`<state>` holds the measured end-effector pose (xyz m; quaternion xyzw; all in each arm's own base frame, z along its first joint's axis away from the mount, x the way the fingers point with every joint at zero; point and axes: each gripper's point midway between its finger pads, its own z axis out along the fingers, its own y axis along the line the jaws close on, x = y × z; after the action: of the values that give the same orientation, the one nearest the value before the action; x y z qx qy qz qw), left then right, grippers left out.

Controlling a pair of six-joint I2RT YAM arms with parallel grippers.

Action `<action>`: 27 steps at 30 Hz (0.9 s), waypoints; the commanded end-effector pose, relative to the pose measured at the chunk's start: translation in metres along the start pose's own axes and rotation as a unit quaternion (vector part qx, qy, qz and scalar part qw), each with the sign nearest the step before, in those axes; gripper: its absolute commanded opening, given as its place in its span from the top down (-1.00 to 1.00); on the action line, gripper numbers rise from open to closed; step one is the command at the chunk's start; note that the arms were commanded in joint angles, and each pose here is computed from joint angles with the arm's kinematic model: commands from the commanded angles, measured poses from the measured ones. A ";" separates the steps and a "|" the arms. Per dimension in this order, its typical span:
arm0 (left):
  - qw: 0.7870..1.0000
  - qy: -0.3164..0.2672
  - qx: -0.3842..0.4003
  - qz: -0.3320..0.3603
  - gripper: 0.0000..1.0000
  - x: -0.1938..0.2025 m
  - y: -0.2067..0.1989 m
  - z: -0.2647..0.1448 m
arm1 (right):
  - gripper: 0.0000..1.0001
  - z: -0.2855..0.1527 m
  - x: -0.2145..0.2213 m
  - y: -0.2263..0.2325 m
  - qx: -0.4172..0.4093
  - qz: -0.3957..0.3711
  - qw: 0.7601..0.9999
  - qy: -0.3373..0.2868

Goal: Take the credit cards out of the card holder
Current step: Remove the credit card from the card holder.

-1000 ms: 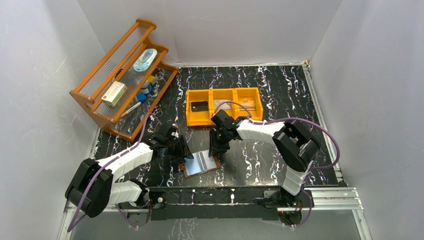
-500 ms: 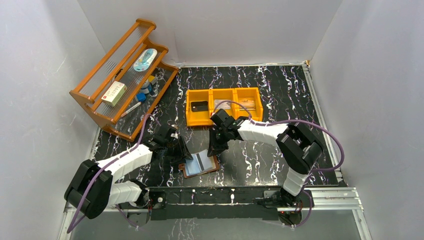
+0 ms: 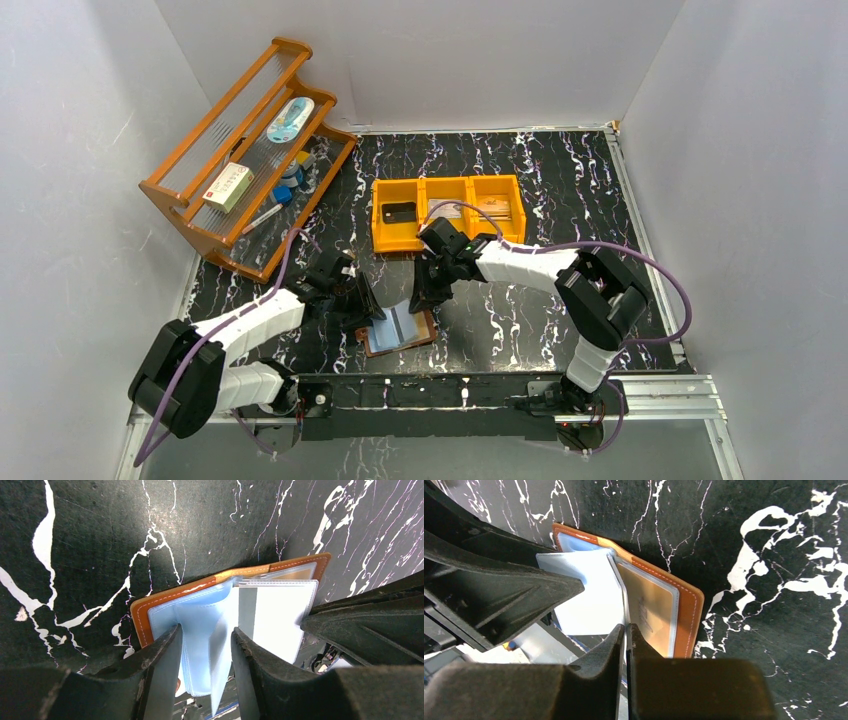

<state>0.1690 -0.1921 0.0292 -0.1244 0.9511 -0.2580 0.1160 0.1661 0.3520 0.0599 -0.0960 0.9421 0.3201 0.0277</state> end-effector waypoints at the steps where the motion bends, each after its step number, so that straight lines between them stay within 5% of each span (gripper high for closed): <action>1: 1.000 0.008 -0.016 -0.007 0.22 0.008 0.012 -0.001 | 0.85 -0.007 -0.008 0.028 -0.040 -0.012 0.999 -0.021; 8: 0.999 -0.008 -0.037 -0.006 0.24 0.004 0.019 -0.007 | 1.00 -0.029 -0.021 0.035 -0.035 -0.031 0.997 -0.066; 14: 0.995 -0.059 -0.083 -0.006 0.01 -0.013 0.029 -0.026 | 1.00 -0.040 -0.021 0.052 -0.082 -0.019 0.995 -0.050; 22: 0.997 -0.075 -0.013 0.013 -0.09 -0.024 -0.006 -0.034 | 1.00 -0.025 -0.019 0.027 -0.031 0.010 0.998 -0.044; 27: 0.996 -0.070 0.047 0.030 -0.05 -0.026 -0.031 -0.037 | 0.49 -0.011 -0.014 0.001 0.017 0.016 0.999 -0.032</action>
<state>0.1792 -0.1724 0.0555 -0.1381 0.9462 -0.2297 0.1812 0.1729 0.3552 0.0853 -0.0756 0.9362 0.3392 0.0524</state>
